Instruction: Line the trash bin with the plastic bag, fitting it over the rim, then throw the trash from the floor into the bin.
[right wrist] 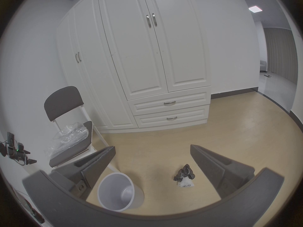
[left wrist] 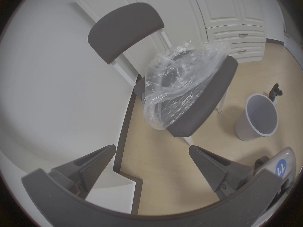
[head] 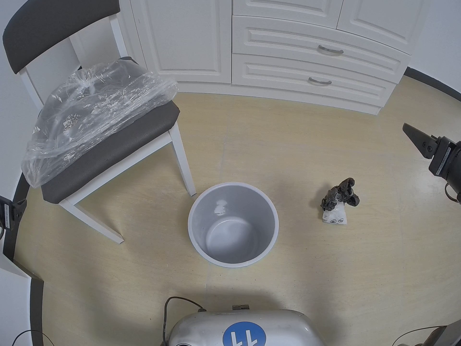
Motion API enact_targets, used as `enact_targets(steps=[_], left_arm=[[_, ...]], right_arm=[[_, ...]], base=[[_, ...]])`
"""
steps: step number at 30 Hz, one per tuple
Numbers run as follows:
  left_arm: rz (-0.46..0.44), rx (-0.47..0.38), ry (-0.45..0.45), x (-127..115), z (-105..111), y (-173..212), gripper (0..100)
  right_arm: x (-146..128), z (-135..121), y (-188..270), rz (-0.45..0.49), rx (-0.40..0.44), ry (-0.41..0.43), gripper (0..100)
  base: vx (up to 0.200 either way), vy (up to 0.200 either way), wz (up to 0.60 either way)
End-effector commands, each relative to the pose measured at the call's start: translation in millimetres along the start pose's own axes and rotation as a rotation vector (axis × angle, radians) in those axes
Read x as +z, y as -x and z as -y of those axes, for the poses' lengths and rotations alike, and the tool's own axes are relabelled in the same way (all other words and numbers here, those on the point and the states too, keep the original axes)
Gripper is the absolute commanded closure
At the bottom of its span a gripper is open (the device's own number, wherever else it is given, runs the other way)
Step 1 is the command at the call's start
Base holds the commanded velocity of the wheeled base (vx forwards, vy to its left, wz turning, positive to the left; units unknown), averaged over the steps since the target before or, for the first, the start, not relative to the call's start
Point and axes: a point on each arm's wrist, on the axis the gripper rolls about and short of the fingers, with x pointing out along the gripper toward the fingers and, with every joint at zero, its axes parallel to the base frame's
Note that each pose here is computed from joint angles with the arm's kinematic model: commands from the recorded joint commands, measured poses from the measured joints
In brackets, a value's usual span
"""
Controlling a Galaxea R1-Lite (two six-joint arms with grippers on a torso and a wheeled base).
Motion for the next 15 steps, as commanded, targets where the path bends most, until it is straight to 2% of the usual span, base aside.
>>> enact_targets(steps=[1, 4, 6, 7, 11, 15], left_arm=[[-0.059, 0.014, 0.044, -6, -19, -45, 0], [-0.039, 0.027, 0.051, -6, -24, -54, 0], [-0.008, 0.032, 0.068, -8, -31, -78, 0], [-0.008, 0.032, 0.068, -8, -31, -78, 0], [0.004, 0.029, 0.160, -3, -36, -98, 0], [0.006, 0.027, 0.194, 0, -38, -106, 0]], right_arm=[[-1, 1, -2, -0.003, -0.006, 0.002, 0], [-1, 1, -3, -0.006, -0.004, 0.003, 0], [-3, 2, -8, -0.015, -0.013, 0.005, 0], [-3, 2, -8, -0.015, -0.013, 0.005, 0], [-2, 3, -12, -0.018, -0.012, 0.003, 0], [-2, 3, -14, -0.020, -0.006, 0.004, 0]], base=[[0.000, 0.000, 0.00], [0.000, 0.000, 0.00], [0.000, 0.000, 0.00], [0.000, 0.000, 0.00], [0.000, 0.000, 0.00], [0.000, 0.000, 0.00]])
